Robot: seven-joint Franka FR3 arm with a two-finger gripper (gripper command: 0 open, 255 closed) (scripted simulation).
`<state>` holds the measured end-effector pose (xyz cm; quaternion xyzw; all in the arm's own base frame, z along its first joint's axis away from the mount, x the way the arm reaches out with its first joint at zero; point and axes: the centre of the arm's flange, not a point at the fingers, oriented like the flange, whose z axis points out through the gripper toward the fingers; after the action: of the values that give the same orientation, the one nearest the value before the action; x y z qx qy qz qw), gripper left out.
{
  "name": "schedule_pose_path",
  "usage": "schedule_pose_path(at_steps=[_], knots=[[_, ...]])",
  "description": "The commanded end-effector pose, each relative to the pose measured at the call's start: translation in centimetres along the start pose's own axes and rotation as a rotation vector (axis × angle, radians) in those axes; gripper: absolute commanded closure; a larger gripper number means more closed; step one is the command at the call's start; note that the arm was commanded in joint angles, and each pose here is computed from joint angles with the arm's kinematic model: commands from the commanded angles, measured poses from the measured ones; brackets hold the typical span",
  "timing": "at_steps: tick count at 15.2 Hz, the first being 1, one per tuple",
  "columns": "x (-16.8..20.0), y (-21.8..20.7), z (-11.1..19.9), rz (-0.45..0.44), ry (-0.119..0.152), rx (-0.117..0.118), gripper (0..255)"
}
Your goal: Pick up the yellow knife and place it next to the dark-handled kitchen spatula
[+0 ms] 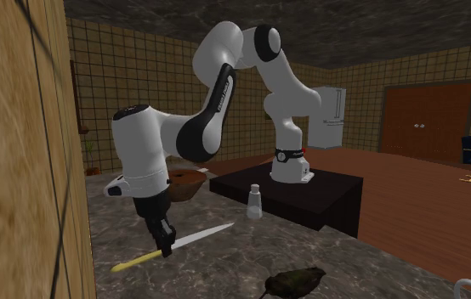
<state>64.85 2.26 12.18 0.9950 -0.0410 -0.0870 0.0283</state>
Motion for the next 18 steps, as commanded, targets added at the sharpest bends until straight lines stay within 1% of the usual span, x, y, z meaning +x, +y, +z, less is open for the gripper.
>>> schedule_pose_path(at_steps=[1,15,18], knots=[[-0.2,0.1,-0.8,0.0,0.0,0.0,255],[-1.4,0.5,-8.0,0.0,0.0,0.0,255],[-2.2,4.4,-7.6,0.0,0.0,0.0,255]])
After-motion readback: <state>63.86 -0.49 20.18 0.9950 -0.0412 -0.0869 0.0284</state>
